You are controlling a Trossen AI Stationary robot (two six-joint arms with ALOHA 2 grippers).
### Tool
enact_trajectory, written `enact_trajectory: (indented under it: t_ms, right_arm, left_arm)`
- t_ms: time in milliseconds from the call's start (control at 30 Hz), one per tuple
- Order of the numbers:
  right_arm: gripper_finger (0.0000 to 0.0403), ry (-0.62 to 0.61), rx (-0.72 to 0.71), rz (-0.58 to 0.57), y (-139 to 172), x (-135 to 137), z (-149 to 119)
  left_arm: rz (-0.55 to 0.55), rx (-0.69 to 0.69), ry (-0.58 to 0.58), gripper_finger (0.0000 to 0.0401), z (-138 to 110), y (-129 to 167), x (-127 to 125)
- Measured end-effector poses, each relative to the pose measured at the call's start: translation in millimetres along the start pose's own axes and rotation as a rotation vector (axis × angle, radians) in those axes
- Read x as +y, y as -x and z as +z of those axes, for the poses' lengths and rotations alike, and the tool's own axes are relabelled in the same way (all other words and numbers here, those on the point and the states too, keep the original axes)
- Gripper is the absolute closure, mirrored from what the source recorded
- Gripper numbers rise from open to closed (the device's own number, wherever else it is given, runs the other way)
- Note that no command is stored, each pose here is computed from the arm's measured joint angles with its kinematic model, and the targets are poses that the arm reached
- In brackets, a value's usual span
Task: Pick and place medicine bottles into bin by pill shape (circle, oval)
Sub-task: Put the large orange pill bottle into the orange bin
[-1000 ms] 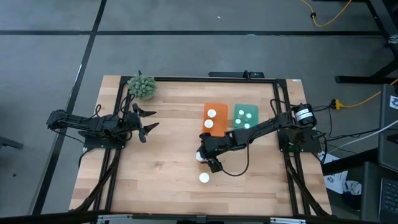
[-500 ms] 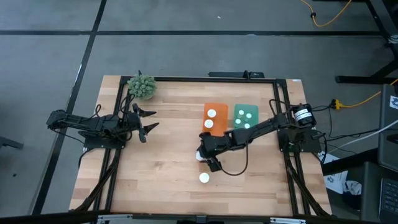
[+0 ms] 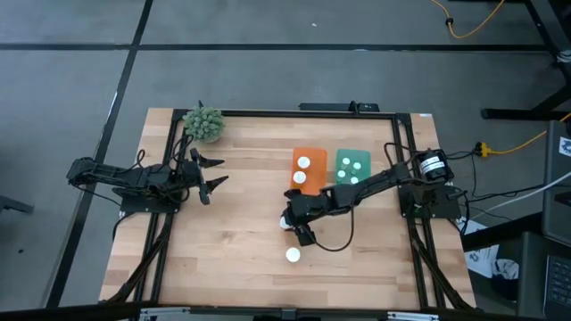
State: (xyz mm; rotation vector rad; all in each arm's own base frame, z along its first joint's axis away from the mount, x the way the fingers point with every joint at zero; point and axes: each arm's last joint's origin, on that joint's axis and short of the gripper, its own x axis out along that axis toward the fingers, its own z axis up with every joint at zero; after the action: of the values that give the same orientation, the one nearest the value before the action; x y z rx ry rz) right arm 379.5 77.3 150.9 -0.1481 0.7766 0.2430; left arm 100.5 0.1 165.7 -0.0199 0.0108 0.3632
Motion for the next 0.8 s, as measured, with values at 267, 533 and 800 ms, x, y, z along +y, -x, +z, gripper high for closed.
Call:
enact_trajectory:
  t_ms: [267,533,800]
  right_arm:
    - [0.0202,-0.064,0.051,-0.077,34,-4,36]
    - [0.0199,-0.093,-0.049,-0.355,147,-12,68]
    - [0.0200,-0.282,-0.101,-0.543,199,-22,14]
  left_arm:
    - [-0.001,0.000,0.000,0.0144,0,0,0]
    - [-0.001,0.000,0.000,0.0144,0,0,0]
    - [-0.001,0.000,0.000,0.0144,0,0,0]
